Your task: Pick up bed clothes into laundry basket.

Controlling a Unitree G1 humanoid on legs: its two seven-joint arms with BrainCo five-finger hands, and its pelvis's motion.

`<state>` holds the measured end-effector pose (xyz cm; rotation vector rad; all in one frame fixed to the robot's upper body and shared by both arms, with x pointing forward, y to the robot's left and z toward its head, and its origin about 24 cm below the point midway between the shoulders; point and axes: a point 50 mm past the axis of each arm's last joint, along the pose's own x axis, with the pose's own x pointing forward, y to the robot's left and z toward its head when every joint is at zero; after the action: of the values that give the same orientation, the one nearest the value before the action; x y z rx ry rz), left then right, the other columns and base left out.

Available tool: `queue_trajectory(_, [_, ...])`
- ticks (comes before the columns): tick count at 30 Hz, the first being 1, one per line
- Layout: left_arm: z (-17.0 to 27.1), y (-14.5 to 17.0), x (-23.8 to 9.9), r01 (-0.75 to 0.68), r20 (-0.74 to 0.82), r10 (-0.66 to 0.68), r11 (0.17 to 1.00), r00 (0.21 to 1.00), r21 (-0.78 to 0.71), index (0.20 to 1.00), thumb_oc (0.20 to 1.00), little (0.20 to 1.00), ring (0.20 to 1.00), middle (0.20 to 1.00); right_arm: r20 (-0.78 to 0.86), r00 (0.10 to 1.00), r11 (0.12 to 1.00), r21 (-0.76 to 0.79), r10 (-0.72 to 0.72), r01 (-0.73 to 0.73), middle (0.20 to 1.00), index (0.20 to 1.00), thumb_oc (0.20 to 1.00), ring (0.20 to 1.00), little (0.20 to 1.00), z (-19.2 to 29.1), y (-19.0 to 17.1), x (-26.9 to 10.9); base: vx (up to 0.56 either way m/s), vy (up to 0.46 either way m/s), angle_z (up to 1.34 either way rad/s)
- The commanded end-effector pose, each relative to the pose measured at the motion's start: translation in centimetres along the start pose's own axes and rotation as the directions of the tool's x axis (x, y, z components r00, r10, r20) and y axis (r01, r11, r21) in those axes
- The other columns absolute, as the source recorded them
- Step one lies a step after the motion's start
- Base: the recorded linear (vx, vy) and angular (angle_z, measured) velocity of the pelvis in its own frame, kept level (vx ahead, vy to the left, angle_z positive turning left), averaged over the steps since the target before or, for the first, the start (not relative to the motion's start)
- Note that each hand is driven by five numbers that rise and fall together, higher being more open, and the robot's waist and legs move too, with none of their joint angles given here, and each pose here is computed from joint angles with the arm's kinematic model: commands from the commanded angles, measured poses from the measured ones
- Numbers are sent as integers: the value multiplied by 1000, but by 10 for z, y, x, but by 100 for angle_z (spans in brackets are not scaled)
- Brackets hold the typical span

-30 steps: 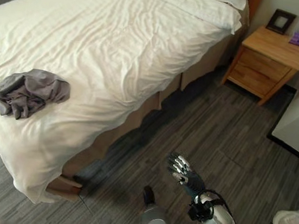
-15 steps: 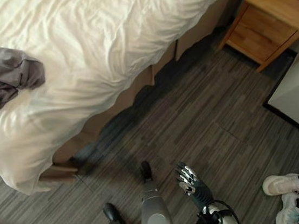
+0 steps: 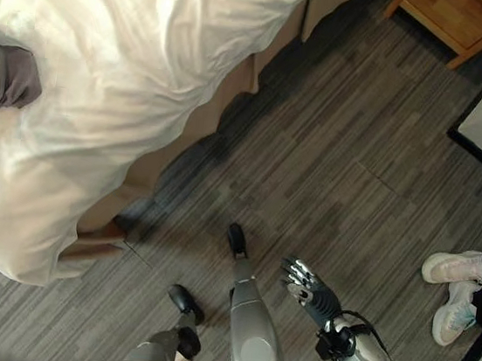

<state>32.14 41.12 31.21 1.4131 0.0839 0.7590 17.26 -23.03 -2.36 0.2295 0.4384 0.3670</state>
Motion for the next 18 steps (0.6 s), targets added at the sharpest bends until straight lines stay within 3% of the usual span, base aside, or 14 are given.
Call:
queue_trajectory(1, [-42,39,-4,-145,-131,135,987,982,-70,1000,1000,1000,1000,1000,21,1000,999,31,13,-13,1000,1000,1000,1000,1000,-3,2,-5,-3,-3,5])
queue_trajectory(10, [-57,36,-9,-188,-197,144,956,970,-224,1000,1000,1000,1000,1000,60,998,1000,13,27,-28,1000,1000,1000,1000,1000,9,0,0,-60,-4,6])
queue_trajectory(12, [-56,41,-8,-227,-215,162,918,963,-324,1000,1000,1000,1000,1000,99,995,999,45,-14,9,1000,1000,1000,1000,1000,12,-5,-2,-136,-30,5])
queue_trajectory(18, [-50,48,-5,-263,-223,180,863,958,-432,1000,1000,1000,1000,1000,136,987,996,17,-91,89,1000,1000,1000,1000,1000,18,-18,-6,-50,-15,21])
